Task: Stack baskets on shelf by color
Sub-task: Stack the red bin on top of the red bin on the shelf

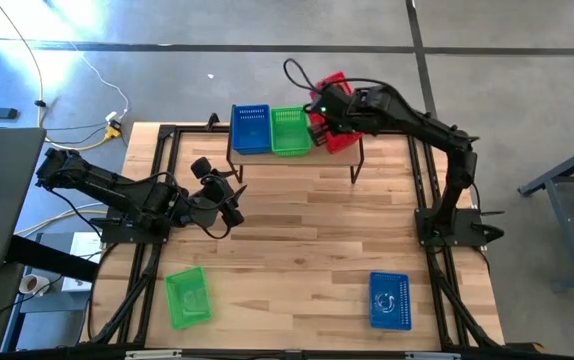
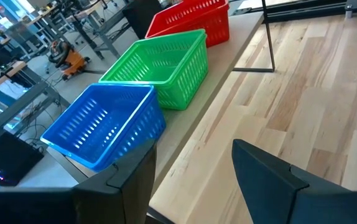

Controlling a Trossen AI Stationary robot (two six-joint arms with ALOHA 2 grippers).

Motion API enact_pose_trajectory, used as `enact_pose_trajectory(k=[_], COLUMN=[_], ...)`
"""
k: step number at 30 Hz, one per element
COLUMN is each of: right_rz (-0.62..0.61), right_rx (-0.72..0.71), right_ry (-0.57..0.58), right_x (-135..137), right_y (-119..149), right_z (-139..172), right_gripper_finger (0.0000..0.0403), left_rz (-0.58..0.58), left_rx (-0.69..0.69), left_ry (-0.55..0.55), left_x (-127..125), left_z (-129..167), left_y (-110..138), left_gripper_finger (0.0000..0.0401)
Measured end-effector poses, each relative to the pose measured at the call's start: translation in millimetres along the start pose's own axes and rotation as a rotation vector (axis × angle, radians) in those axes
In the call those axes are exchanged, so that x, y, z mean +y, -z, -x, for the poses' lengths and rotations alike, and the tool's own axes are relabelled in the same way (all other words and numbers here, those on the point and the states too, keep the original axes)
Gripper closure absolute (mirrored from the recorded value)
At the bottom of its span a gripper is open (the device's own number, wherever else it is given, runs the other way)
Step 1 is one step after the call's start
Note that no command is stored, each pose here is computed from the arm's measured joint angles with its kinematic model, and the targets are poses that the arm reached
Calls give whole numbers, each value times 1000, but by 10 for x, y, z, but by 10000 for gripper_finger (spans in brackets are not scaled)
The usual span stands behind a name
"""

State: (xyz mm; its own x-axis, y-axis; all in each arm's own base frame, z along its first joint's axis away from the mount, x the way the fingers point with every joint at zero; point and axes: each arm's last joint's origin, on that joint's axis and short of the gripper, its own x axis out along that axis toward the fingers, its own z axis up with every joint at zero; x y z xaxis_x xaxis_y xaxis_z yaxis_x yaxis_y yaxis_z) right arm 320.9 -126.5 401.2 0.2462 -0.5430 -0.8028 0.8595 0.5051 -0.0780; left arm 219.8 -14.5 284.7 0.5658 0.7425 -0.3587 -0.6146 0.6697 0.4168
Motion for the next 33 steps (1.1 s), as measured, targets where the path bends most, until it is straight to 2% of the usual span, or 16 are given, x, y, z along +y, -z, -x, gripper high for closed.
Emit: enact_pose_trajectory(k=[5, 23, 33], right_rz=[-12, 59, 126], right_rx=[-6, 86, 195], right_ry=[-35, -28, 48], right_x=[-40, -33, 99], right_y=[-39, 64, 116], right_z=[140, 156, -135], right_gripper_finger=[403, 403, 403], left_rz=[0, 5, 35], left_rx=[0, 0, 0], left_ry=[0, 0, 0], left_x=[0, 0, 0], left_z=[0, 0, 0], left_y=[0, 0, -1], left_gripper_finger=[201, 201, 201])
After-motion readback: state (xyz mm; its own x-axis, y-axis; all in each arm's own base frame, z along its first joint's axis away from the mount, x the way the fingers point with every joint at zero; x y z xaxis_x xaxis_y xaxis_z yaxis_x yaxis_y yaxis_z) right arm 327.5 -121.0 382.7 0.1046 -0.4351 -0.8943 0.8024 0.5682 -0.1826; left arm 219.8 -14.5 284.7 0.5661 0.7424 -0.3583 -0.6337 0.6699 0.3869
